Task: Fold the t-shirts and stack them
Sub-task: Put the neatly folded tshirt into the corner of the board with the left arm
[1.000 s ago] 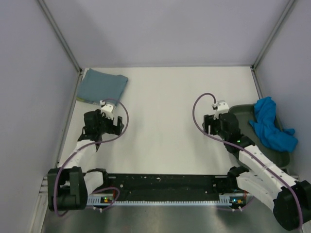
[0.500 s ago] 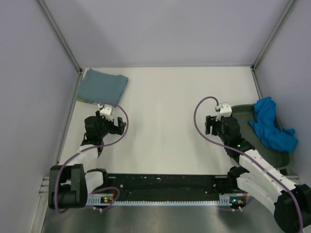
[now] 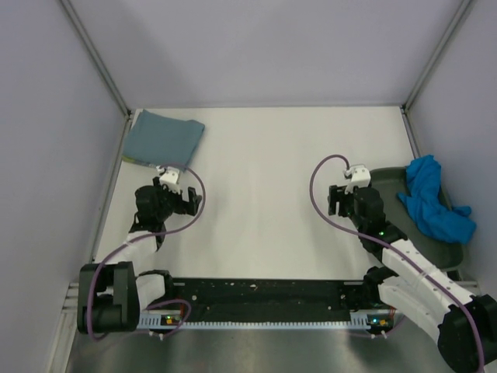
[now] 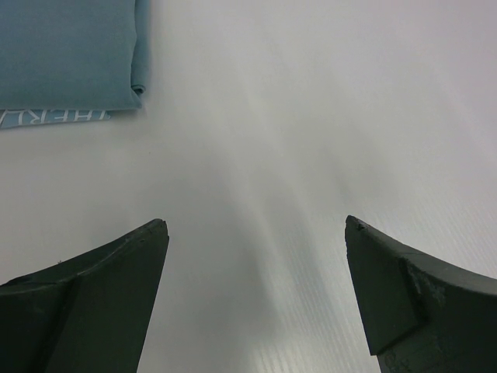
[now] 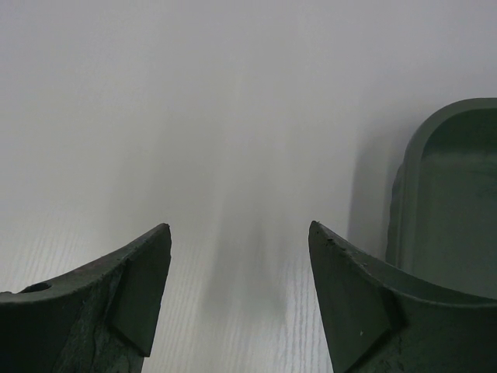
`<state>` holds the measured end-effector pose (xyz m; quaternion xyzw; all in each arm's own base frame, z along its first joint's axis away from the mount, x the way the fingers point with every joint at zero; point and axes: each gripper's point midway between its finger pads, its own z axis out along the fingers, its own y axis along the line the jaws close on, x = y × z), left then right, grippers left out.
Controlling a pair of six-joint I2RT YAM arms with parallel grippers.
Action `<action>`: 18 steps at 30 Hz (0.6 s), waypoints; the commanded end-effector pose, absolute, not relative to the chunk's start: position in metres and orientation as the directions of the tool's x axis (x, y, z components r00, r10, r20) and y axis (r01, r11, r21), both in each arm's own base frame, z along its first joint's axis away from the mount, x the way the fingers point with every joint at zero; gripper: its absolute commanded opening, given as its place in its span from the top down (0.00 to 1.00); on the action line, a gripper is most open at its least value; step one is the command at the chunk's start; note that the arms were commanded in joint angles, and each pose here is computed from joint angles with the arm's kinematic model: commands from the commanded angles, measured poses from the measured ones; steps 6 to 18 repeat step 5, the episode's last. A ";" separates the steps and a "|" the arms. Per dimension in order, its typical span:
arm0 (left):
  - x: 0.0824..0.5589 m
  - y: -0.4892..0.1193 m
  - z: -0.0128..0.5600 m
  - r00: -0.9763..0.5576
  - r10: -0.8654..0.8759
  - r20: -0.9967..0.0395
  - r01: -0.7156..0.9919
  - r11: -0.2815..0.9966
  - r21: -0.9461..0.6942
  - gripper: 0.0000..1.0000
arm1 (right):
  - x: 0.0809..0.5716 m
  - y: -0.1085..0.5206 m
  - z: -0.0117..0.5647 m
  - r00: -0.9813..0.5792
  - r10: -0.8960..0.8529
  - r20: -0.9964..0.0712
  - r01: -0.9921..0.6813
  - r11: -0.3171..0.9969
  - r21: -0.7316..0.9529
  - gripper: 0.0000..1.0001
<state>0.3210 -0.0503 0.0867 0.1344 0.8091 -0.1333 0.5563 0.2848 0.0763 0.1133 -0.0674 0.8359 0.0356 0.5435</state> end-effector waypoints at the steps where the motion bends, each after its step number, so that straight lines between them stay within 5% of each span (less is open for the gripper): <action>1: 0.335 -0.049 0.108 -0.282 0.065 -0.957 0.369 0.928 -0.045 0.01 | 0.290 0.072 0.126 -0.346 -0.052 -0.937 -0.131 0.991 -0.006 0.29; 18: 0.335 -0.047 0.108 -0.279 0.062 -0.958 0.353 0.935 -0.042 0.01 | 0.291 0.072 0.126 -0.347 -0.050 -0.937 -0.131 0.991 -0.005 0.29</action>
